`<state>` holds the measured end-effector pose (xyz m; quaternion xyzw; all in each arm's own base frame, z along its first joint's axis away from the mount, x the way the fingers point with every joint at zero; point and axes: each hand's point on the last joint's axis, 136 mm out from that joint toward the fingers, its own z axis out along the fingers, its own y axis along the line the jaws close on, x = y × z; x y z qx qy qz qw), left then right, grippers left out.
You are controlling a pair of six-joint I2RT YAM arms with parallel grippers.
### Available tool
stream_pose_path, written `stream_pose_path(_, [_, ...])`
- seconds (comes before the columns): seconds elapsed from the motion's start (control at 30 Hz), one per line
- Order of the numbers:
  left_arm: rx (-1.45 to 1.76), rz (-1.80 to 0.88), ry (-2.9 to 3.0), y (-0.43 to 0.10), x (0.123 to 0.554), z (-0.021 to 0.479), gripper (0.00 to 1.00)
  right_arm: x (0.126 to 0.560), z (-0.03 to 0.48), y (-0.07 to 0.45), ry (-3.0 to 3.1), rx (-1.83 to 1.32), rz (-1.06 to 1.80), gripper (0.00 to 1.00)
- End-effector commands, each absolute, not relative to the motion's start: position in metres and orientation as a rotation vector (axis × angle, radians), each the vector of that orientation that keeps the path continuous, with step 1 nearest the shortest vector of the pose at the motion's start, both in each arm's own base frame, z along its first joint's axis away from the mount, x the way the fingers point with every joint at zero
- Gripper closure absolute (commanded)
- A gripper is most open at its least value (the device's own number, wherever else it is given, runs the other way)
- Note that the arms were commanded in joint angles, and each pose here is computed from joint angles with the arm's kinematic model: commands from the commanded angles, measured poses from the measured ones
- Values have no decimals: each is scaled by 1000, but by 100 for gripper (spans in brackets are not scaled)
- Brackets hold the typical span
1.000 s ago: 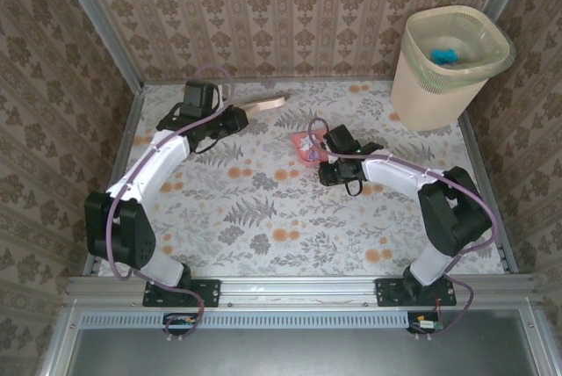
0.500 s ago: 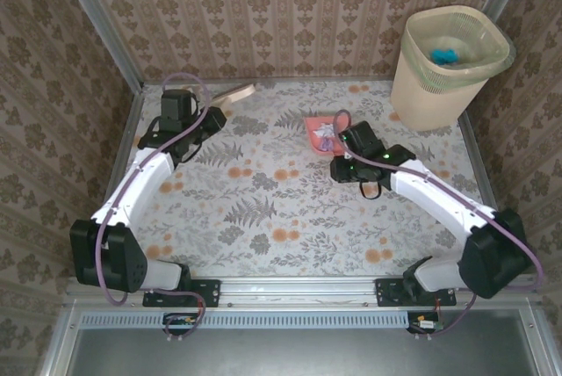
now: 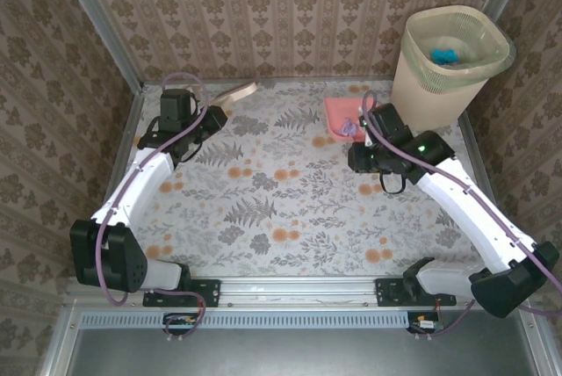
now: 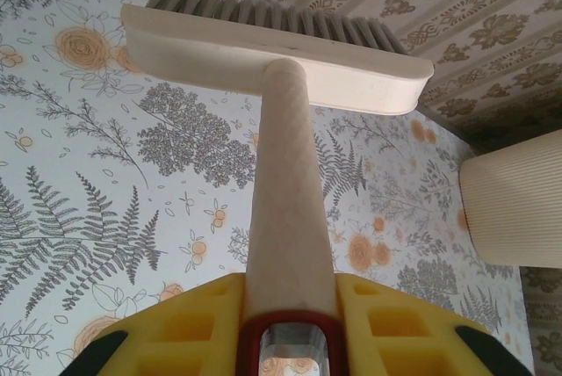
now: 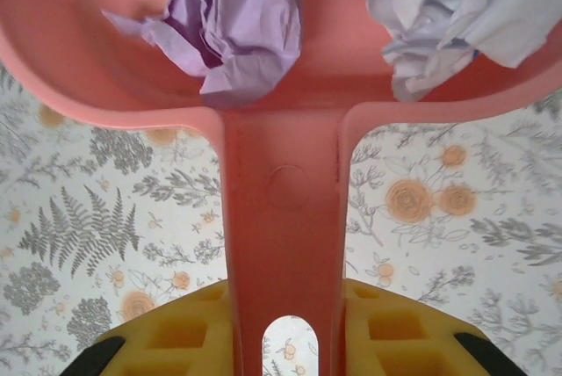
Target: Sweep away the paper scraps from the table
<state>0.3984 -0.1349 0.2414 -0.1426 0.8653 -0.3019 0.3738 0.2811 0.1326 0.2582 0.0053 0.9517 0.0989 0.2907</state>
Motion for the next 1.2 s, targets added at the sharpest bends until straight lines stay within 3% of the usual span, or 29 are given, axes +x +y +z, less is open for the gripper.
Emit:
stream_pose_path(0.0, [-345, -825, 2139, -136, 402, 262, 100, 284, 282, 116, 2551, 47, 146, 100])
stream_pose_path(0.23, [-342, -843, 2142, -136, 402, 262, 100, 334, 328, 124, 2540, 68, 188, 100])
stream_pose_path(0.47, [-338, -856, 2150, -137, 405, 259, 100, 399, 375, 136, 2407, 188, 469, 100])
stream_pose_path(0.83, [-334, -856, 2152, -138, 408, 257, 100, 500, 444, 45, 2042, 619, 970, 100])
stream_pose_path(1.17, [-331, -861, 2169, -141, 413, 250, 100, 543, 459, -15, 1813, 829, 1319, 100])
